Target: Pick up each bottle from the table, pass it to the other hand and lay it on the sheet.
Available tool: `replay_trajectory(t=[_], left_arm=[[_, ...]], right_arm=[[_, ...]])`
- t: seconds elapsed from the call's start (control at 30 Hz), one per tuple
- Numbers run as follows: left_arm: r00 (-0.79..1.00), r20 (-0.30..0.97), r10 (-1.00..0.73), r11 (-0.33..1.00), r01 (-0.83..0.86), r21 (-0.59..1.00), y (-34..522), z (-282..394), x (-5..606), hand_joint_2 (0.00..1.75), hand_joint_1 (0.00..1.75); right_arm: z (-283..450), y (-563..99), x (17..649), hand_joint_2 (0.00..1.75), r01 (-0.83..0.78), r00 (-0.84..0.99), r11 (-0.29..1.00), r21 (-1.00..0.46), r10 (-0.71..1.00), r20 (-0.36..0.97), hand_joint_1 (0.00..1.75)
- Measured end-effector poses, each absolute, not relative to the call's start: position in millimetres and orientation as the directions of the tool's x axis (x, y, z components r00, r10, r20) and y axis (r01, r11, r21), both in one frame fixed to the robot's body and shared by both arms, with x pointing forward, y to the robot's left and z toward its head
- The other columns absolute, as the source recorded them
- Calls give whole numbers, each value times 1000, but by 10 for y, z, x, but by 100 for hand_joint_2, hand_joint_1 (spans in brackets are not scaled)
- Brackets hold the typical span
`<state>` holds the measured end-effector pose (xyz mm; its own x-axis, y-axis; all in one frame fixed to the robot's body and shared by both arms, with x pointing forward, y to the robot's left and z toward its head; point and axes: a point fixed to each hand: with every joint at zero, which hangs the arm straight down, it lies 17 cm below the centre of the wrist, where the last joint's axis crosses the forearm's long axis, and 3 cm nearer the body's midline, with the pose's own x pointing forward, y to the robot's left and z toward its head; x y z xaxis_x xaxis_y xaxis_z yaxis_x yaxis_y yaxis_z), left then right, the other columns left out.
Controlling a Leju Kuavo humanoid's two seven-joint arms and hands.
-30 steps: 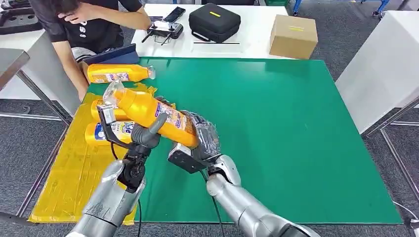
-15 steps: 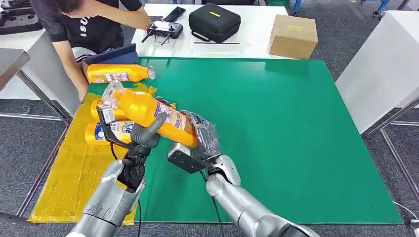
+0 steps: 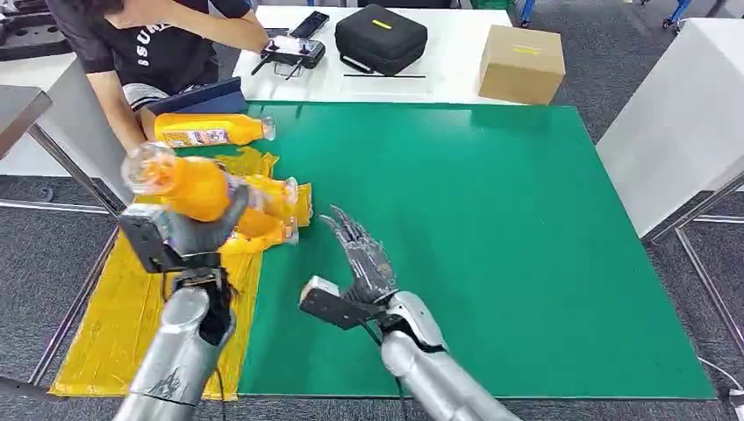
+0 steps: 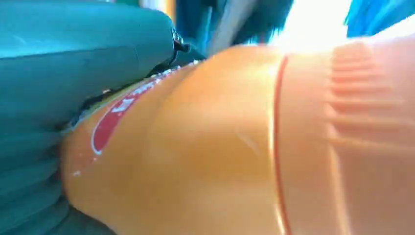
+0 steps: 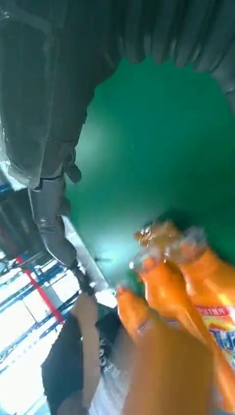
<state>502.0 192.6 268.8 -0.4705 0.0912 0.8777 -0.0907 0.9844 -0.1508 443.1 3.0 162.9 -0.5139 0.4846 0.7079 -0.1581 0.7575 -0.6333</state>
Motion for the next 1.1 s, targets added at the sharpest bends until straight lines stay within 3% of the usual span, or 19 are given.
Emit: replay_trajectory(t=[0.27, 0.5, 0.6, 0.77, 0.87, 1.1], left_arm=[[-536, 836, -122, 962, -272, -34, 2353, 2853, 4874, 175, 175], [-505, 699, -507, 843, -458, 282, 2373, 2956, 4800, 175, 175], [-440, 562, -701, 708, -528, 469, 2253, 2898, 4835, 175, 175], [-402, 487, -775, 630, -549, 549, 2174, 2817, 4881, 175, 175], [-349, 310, -884, 464, -591, 660, 2019, 2755, 4924, 175, 175], [-288, 26, -957, 193, -571, 798, 1663, 2400, 5157, 175, 175]], right_arm=[[2093, -354, 4102, 0, -70, -605, 781, -620, 461, 649, 0], [2094, -800, 3838, 0, 12, -593, 767, -642, 522, 613, 0], [2063, -1050, 3822, 0, 53, -564, 764, -644, 555, 612, 0], [2055, -1223, 3795, 0, 76, -547, 761, -645, 573, 611, 0], [2037, -1309, 3800, 0, 83, -531, 763, -641, 578, 620, 0], [1990, -1367, 3798, 0, 81, -522, 758, -648, 586, 620, 0]])
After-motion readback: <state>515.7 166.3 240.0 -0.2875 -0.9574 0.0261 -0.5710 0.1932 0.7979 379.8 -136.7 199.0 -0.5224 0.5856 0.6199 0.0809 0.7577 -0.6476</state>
